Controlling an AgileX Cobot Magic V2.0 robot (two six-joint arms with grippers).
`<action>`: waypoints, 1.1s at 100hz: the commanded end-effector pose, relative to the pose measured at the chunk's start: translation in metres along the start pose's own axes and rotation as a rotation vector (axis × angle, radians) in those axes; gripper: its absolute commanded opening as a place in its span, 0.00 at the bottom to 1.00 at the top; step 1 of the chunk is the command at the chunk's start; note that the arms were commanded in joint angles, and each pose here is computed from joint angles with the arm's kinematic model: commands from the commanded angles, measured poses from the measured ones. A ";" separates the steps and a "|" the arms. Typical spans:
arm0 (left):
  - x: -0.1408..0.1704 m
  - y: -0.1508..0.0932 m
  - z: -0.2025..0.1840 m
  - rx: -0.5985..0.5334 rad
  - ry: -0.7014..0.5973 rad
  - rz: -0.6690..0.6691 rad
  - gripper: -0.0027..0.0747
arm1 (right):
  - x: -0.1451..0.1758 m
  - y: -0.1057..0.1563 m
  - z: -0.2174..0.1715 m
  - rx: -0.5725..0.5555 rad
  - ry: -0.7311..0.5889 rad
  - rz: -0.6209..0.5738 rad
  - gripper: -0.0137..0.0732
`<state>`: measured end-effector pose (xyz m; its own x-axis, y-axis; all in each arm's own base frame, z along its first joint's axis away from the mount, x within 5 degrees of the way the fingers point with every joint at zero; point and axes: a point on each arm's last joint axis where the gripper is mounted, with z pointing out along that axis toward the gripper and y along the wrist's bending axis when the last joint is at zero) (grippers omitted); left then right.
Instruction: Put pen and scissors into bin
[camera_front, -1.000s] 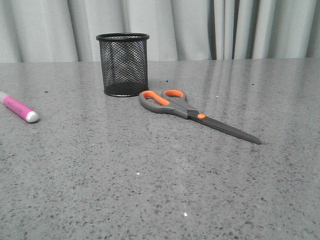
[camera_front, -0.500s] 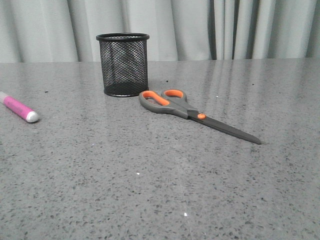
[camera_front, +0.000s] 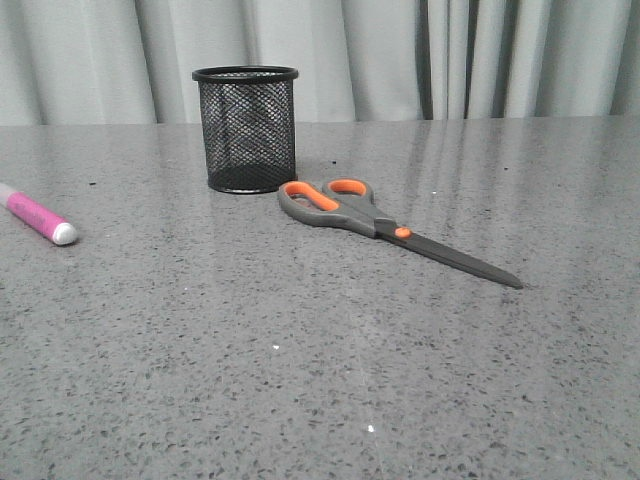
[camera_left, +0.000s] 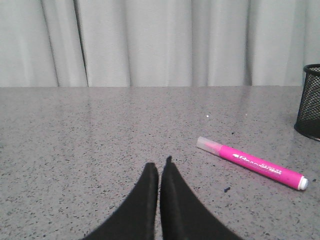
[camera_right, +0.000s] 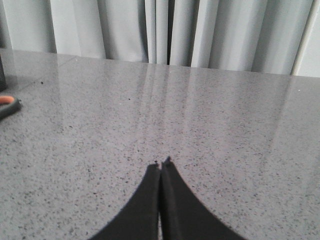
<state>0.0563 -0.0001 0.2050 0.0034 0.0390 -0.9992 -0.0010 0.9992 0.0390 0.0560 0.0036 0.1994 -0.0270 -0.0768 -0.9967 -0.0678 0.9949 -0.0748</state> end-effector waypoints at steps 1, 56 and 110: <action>0.006 0.000 -0.001 0.003 -0.065 -0.049 0.01 | -0.007 -0.001 -0.001 0.010 -0.118 0.051 0.07; 0.006 -0.001 -0.001 0.033 -0.060 -0.700 0.01 | -0.014 -0.005 -0.003 0.011 -0.208 0.477 0.07; -0.058 -0.009 0.016 0.100 0.226 -0.308 0.01 | -0.085 0.002 0.029 -0.073 0.168 0.334 0.09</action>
<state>0.0616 -0.0125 0.2390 -0.2132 -0.3386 -0.9164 0.0651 0.9310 -0.3592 0.0710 0.0143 0.2540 -0.2134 0.2963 -0.9309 -0.1078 0.9399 0.3239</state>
